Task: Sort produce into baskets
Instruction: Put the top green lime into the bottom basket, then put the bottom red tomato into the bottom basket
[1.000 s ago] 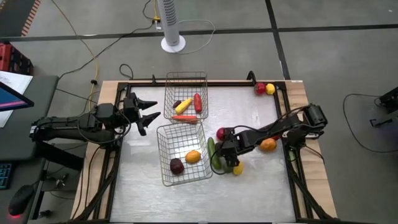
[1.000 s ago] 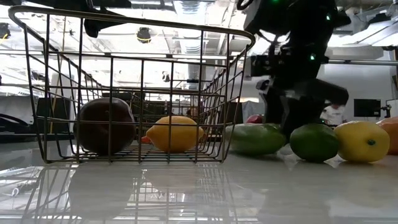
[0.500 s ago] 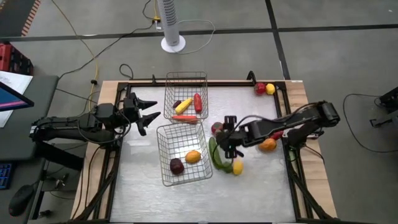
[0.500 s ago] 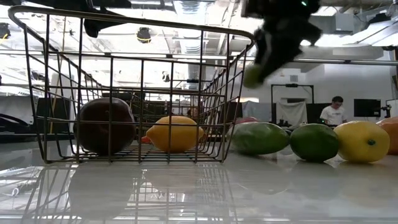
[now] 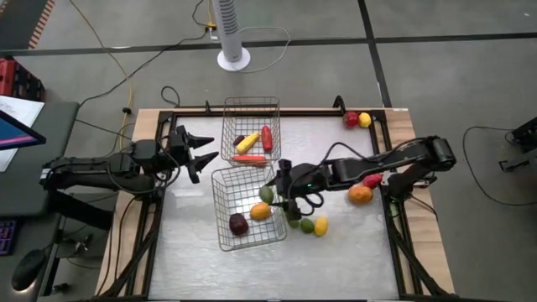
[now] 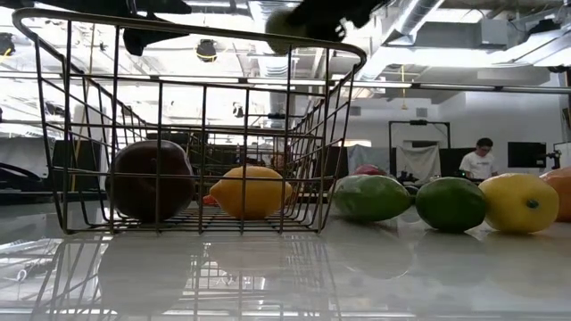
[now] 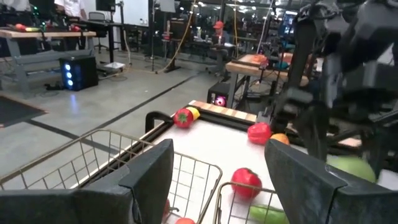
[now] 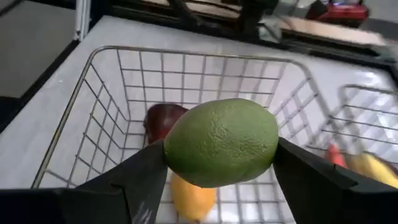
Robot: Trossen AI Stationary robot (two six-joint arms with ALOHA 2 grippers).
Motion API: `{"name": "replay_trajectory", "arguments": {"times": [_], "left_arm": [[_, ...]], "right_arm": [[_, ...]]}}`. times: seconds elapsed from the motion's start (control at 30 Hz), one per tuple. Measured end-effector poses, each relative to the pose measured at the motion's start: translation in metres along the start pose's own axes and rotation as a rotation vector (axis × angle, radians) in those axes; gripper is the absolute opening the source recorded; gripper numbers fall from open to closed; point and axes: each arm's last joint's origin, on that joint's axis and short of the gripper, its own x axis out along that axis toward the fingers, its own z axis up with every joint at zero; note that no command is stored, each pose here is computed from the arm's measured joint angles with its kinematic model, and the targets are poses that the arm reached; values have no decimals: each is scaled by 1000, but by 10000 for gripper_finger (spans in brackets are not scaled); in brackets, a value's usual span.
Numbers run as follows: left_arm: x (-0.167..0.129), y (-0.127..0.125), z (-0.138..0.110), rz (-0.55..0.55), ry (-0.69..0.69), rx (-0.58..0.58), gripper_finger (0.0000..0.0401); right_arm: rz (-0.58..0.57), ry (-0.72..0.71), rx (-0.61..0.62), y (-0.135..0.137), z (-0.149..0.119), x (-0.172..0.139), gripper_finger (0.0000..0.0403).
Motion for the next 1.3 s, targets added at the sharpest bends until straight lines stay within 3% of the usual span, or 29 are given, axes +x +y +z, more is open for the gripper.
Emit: {"name": "replay_trajectory", "arguments": {"times": [0.13, 0.33, 0.67, 0.93, 1.3], "left_arm": [[2, -1, -1, 1, 7, 2, 239], [4, -1, -1, 13, 2, 10, 239], [6, -1, -1, 15, 1, 12, 239], [7, -2, 0, 12, -14, 6, 239], [7, -2, -1, 14, -5, 34, 239]], "right_arm": [[36, 50, 3, 0, -8, 16, 333], [41, 147, 7, -3, -2, 10, 379], [-8, 222, 52, 0, 8, -6, 380], [30, 265, -23, 8, 10, 28, 379], [78, 551, -97, -10, 14, 97, 379]]}}
